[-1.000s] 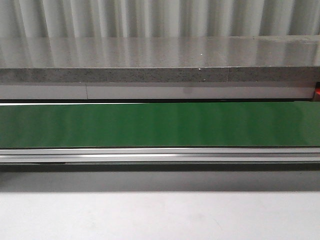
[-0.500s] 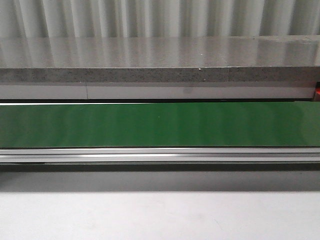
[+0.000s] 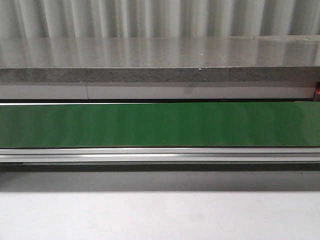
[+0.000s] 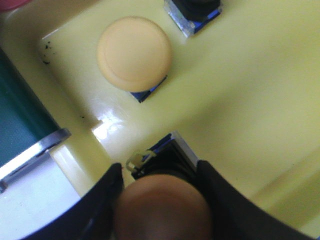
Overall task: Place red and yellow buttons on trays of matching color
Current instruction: 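Carry the yellow button with the right gripper and release it in the yellow tray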
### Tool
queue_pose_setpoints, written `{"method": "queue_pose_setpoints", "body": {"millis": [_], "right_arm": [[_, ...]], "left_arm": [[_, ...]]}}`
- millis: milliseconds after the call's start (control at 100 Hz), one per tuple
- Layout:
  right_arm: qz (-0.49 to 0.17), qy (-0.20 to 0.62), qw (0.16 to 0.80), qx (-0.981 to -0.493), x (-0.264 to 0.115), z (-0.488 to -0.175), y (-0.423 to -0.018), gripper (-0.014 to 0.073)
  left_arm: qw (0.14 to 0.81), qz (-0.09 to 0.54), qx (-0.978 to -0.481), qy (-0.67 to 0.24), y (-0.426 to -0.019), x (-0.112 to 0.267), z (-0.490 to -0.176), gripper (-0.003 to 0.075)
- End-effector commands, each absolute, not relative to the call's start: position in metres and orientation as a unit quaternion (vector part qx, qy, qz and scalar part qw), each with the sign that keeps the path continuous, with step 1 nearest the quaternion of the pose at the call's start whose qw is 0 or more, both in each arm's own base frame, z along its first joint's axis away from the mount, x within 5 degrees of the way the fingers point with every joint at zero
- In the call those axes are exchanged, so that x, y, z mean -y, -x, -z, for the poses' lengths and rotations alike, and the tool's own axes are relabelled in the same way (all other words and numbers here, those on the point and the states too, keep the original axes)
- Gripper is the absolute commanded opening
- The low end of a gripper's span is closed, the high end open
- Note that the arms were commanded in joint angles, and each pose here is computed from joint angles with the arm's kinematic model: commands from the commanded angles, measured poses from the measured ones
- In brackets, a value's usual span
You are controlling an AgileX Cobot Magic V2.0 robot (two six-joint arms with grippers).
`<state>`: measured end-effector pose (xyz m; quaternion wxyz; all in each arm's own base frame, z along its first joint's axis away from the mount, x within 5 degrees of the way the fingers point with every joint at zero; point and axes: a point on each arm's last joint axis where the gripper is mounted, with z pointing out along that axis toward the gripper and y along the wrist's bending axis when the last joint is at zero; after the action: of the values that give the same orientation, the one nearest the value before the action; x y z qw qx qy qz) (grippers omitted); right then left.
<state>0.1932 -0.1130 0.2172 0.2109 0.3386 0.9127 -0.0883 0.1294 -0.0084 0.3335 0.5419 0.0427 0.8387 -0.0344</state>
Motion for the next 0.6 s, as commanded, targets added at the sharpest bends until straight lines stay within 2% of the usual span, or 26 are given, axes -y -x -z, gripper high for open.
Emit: {"method": "queue_pose_setpoints", "body": {"millis": [0,330,590], "right_arm": [[0.099,-0.332,0.238,-0.908,0.119,-0.224,-0.199,0.0122],[0.096,-0.333,0.22,-0.912,0.12,-0.216,-0.202,0.0128],[0.091,-0.337,0.217,-0.911,0.12,-0.214,-0.204,0.019]], "left_arm": [[0.583,0.039,-0.811,-0.034,-0.131,0.009,-0.349,-0.002],[0.583,0.039,-0.811,-0.034,-0.131,0.009,-0.349,-0.002],[0.583,0.039,-0.811,-0.034,-0.131,0.009,-0.349,-0.002]]}}
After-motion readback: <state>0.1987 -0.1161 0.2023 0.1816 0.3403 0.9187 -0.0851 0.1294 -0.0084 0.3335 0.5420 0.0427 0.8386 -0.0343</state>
